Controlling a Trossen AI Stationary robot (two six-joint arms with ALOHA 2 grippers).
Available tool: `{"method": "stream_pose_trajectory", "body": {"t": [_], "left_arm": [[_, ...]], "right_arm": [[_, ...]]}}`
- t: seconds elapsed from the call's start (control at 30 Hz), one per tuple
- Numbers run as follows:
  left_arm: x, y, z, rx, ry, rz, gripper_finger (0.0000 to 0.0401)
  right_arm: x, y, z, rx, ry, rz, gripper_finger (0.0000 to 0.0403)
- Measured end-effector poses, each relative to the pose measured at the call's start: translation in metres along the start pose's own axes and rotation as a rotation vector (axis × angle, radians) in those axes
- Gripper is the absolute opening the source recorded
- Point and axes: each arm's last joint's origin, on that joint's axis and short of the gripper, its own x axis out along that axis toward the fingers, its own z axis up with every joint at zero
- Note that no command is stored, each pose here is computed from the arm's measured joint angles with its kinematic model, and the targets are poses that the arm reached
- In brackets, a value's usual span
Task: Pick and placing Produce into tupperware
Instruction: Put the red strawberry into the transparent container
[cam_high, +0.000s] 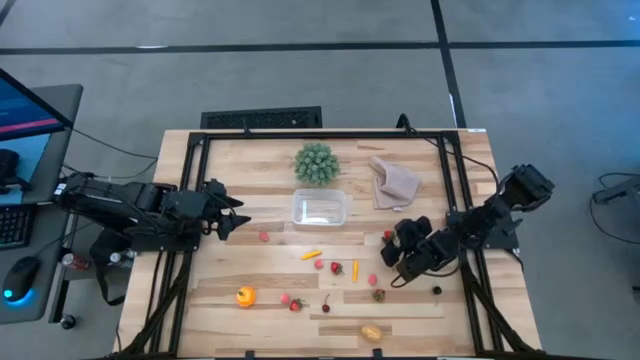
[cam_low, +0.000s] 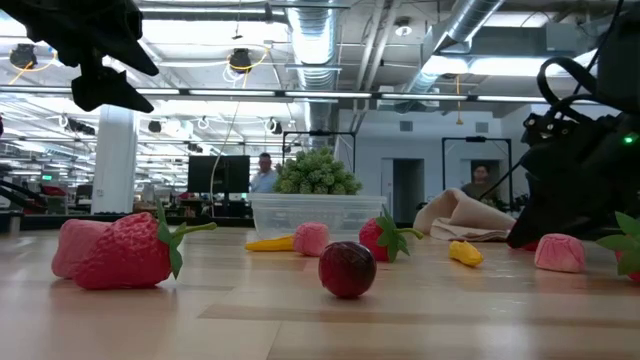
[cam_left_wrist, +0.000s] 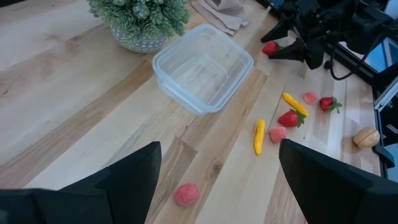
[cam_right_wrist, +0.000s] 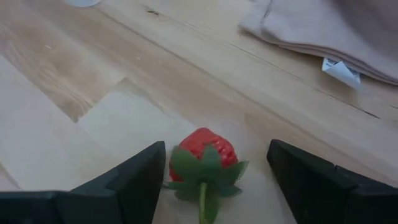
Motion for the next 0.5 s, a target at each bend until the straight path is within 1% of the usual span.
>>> {"method": "stream_pose_trajectory", "body": {"t": [0.3, 0.5], "left_arm": [[0.0000, 0.0003, 0.0002, 0.003, -0.009, 0.011, 0.0316], [0.0000, 0.0006, 0.0005, 0.008, -0.017, 0.021, 0.0316]], "right_arm": [[-0.0001, -0.0017, 0.0001, 0.002, 0.005, -0.005, 0.0199], [-0.0015, -0.0022, 0.0014, 0.011, 0.016, 0.001, 0.0161]]}}
